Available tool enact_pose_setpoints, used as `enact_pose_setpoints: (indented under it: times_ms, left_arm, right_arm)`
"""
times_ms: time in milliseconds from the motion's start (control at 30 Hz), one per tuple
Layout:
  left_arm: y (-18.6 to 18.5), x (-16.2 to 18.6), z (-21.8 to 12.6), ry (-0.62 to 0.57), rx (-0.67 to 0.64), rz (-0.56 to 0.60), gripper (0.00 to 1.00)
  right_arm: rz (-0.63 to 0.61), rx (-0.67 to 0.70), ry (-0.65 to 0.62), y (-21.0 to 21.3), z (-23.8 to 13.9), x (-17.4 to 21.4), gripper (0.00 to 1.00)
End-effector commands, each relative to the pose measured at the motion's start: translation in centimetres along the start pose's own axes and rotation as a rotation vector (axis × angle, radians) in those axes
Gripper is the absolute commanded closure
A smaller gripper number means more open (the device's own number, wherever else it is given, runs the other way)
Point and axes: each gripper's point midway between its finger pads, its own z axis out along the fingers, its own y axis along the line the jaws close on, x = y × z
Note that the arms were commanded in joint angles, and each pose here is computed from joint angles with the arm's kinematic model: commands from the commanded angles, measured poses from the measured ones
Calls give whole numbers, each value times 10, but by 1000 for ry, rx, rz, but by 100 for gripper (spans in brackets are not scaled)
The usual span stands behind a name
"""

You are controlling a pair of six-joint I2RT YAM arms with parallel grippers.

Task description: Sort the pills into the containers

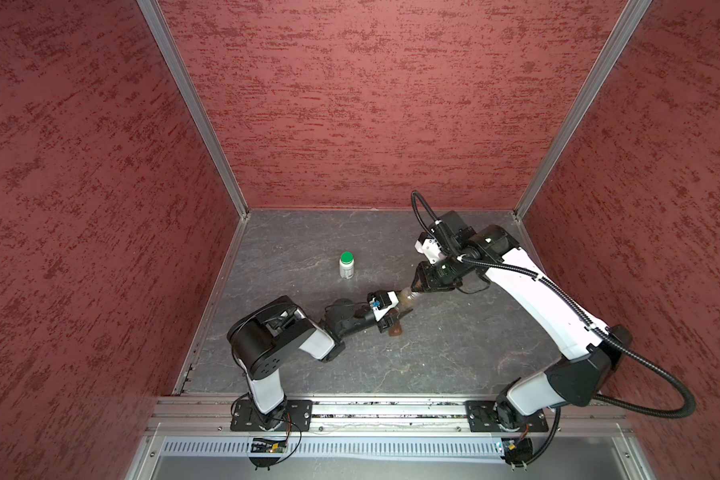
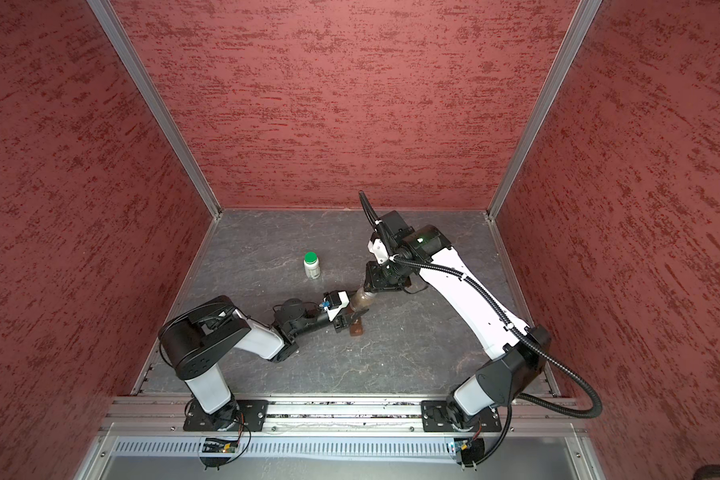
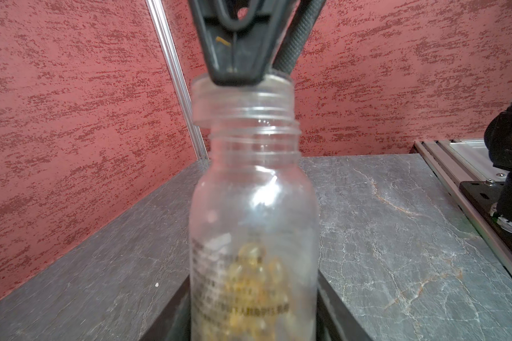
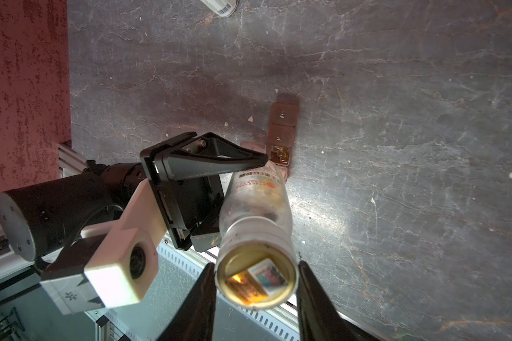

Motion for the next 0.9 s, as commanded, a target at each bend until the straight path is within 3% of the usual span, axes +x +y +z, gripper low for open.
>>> enact_pose_setpoints:
  times_ms: [0, 467, 867]
  left_arm:
    - [-2, -17, -1, -57, 7, 30, 100]
    - [6, -22, -6, -66, -15, 36, 100]
    - [0, -31, -4, -85, -9, 39, 100]
  right_arm:
    - [-32, -29, -1, 7, 2, -1, 66]
    - [-45, -12, 45, 1, 3, 14, 66]
    - [5, -31, 10, 5, 16, -2, 67]
